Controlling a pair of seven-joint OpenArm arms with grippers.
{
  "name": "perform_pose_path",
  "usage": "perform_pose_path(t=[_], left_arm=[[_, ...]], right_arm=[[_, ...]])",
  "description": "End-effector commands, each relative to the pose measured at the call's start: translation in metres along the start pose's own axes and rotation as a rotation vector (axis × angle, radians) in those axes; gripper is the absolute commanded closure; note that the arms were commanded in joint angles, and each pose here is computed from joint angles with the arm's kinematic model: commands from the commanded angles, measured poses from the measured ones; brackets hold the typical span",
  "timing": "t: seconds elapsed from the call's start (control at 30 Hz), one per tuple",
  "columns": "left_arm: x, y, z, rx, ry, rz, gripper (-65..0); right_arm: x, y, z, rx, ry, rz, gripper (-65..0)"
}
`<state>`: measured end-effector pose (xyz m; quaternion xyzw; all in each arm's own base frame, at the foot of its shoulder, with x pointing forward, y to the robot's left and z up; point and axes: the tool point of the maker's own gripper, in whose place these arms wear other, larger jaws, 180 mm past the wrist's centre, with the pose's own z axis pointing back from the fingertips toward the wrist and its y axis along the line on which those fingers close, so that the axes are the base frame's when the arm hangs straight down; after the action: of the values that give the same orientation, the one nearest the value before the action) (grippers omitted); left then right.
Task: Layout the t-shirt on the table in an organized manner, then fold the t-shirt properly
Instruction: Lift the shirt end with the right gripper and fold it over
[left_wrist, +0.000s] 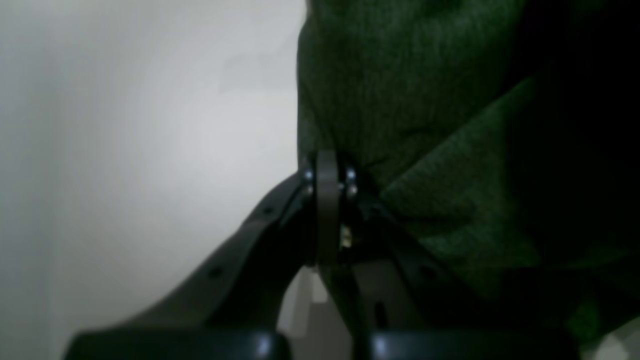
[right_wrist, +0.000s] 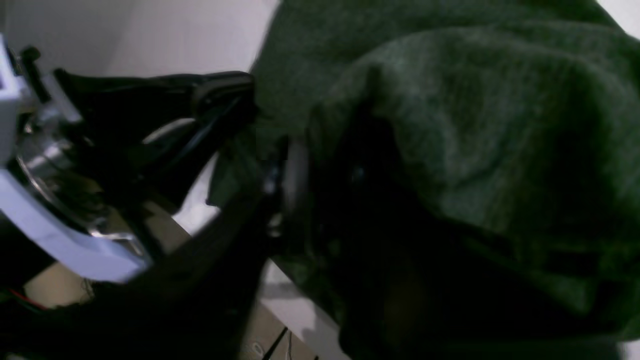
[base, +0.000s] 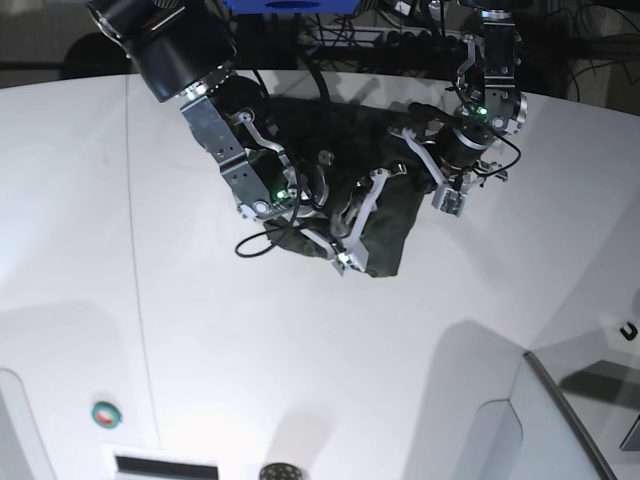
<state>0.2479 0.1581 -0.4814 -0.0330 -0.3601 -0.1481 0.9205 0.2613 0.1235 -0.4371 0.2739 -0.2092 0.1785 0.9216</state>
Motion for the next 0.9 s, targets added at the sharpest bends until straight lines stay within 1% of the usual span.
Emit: perform_pose_path(t=[0.0,0.07,0.1,0.2,0.27,0.37,0.43,0.5,0.57,0.63,0.67,0.73,0.83,0.87], left_arm=[[0.006,0.002,0.003,0.001,-0.022,-0.004,0.0],[0.007,0.002,0.004,0.003,-0.022,-0.007,0.0],[0.005,0.003,0.004,0.005,-0.008,-0.007,0.0],[0.008,0.014,0.01,0.031,0.012,-0.026,0.0],[0.013,0.027,0.021,0.073,0.009,-0.027,0.0],[0.02,0.061,0.047,0.175,0.003,-0.037,0.0],[0.015,0.089,0.069,0.254,0.032,-0.049,0.0],[0.006,0.11,0.087,0.307,0.072,-0.066,0.0],[-0.011,0.129,0.105,0.351,0.122,-0.085,0.0],[-0.032,0.145,0.123,0.385,0.178,-0.099,0.0],[-0.044,0.152,0.133,0.397,0.204,-0.098,0.0],[-0.064,0.16,0.151,0.421,0.249,-0.098,0.0],[-0.084,0.169,0.173,0.454,0.233,-0.085,0.0],[-0.09,0.171,0.177,0.459,0.219,-0.081,0.0]], right_arm=[[0.019,0.017,0.002,0.036,-0.047,0.032,-16.5],[0.02,0.03,0.0,0.047,-0.037,0.092,-21.3],[0.018,0.037,-0.001,0.056,-0.03,0.121,-22.4],[0.022,0.045,-0.002,0.066,-0.037,0.165,-22.5],[0.027,0.045,-0.002,0.066,-0.061,0.166,-22.8],[0.037,0.044,0.0,0.06,-0.077,0.18,-22.8],[0.039,0.051,-0.001,0.067,-0.075,0.219,-23.0],[0.044,0.06,-0.001,0.076,-0.075,0.274,-23.0],[0.041,0.074,-0.001,0.095,-0.067,0.333,-23.0],[0.046,0.086,0.005,0.11,-0.082,0.378,-22.7],[0.054,0.088,0.014,0.111,-0.104,0.379,-22.5],[0.07,0.066,0.039,0.057,-0.148,0.337,-22.4],[0.082,0.028,0.082,-0.038,-0.223,0.199,-22.2],[0.079,0.014,0.093,-0.065,-0.241,0.144,-22.1]])
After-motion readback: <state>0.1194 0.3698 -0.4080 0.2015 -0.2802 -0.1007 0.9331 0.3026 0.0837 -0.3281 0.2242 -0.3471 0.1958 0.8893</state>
